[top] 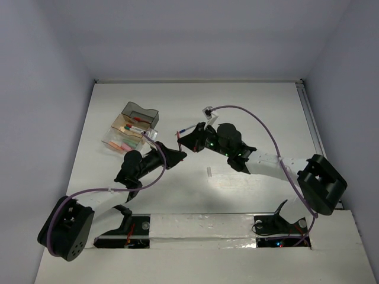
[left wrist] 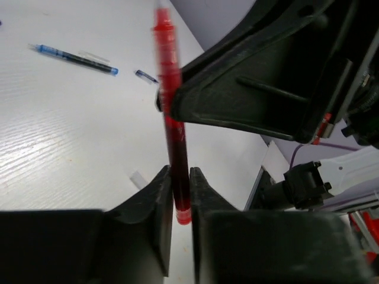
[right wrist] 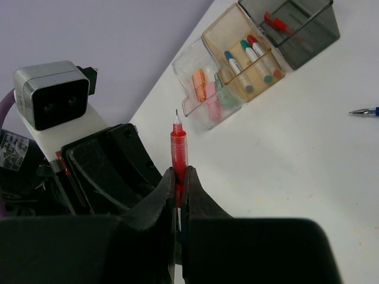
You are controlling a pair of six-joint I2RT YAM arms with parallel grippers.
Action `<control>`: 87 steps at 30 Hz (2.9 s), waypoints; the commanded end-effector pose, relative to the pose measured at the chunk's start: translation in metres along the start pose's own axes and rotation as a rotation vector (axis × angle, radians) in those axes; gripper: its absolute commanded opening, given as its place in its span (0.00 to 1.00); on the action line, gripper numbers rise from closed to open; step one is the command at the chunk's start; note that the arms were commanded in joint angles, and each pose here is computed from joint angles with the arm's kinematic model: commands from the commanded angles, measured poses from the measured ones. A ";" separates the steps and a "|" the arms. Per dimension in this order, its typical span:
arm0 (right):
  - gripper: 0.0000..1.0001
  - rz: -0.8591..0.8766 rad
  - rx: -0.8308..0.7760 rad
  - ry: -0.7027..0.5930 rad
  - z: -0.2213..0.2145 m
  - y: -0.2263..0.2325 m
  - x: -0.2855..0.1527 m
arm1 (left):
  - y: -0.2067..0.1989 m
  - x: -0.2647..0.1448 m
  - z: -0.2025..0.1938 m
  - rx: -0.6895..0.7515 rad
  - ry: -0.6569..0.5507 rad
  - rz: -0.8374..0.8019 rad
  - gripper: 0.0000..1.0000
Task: Sort the stationery into containers
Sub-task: Close the pen cap on the pen.
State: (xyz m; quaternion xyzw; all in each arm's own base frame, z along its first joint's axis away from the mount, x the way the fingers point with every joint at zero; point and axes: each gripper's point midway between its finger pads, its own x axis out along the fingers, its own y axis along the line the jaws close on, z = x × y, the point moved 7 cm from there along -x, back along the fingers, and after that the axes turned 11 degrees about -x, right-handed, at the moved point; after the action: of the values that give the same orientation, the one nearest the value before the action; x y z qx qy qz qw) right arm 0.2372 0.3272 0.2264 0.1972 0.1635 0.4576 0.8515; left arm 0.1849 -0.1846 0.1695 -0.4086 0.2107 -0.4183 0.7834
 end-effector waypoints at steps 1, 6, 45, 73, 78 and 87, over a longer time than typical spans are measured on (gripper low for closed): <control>0.00 0.037 -0.006 -0.068 0.009 0.010 -0.002 | -0.022 0.005 0.014 0.067 -0.045 -0.085 0.00; 0.15 -0.011 -0.011 -0.092 0.016 0.009 -0.012 | -0.021 0.004 0.017 0.074 -0.059 -0.062 0.00; 0.52 -0.732 -0.167 0.847 -0.112 -0.088 -0.061 | -0.026 0.000 0.023 0.125 -0.097 0.016 0.00; 0.00 -0.506 -0.243 0.032 0.042 -0.010 -0.028 | -0.023 0.007 0.016 0.123 -0.043 0.004 0.00; 0.00 -0.340 -0.233 -0.252 0.098 0.024 -0.017 | -0.026 0.007 0.016 0.148 -0.043 -0.011 0.00; 0.00 -0.153 -0.220 -0.299 0.118 0.053 0.006 | -0.037 0.006 0.013 0.190 -0.027 -0.063 0.00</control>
State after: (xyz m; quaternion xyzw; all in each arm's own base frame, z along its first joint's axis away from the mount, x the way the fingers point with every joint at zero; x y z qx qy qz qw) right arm 0.2611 0.3244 0.3145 0.1234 0.0566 0.3298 0.9342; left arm 0.1788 -0.1891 0.1734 -0.3557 0.2086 -0.4086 0.8143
